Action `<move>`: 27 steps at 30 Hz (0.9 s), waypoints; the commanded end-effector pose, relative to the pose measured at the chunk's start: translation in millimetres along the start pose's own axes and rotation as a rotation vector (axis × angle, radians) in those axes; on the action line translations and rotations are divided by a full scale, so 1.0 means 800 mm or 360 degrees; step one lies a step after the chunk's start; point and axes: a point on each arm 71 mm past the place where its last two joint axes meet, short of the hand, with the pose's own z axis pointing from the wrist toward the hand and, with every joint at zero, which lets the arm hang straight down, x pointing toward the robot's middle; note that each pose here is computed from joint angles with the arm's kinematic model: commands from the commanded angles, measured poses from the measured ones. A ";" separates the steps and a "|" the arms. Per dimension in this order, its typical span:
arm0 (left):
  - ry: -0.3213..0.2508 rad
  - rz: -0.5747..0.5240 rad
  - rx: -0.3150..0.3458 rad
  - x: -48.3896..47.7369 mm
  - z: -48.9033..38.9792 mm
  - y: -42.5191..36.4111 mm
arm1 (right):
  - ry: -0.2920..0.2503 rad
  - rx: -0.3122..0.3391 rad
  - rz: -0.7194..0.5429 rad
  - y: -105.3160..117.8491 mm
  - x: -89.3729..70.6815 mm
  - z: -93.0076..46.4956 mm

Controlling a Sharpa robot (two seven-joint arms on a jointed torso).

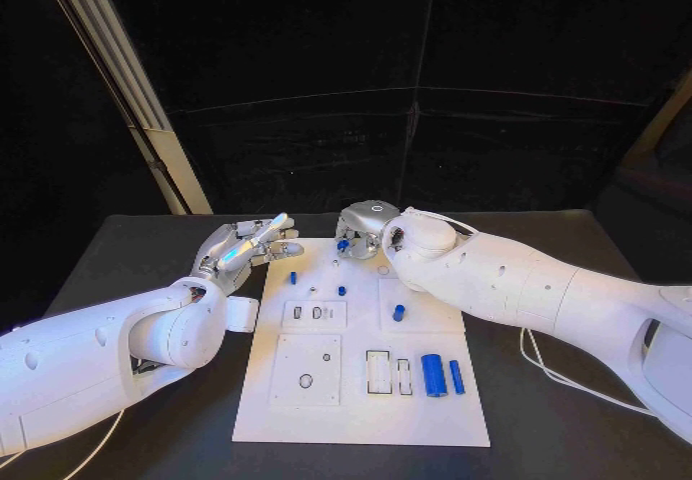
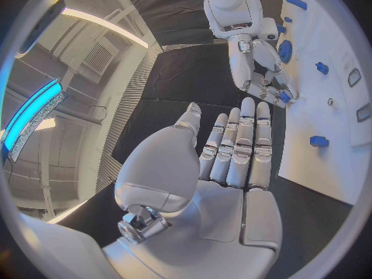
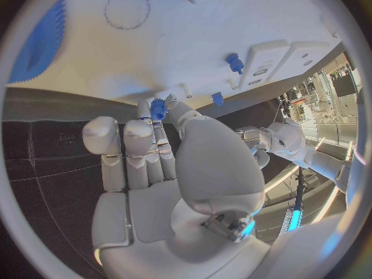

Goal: Assemble the parts on the task board

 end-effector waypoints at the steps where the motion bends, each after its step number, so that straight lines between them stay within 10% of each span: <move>1: 0.0017 0.0001 0.0008 0.002 0.001 -0.0018 | -0.0030 -0.0004 0.0000 0.002 -0.003 0.001; 27: 0.0015 0.0002 0.0007 0.001 0.001 -0.0020 | -0.0038 0.0021 0.0001 0.001 -0.004 0.001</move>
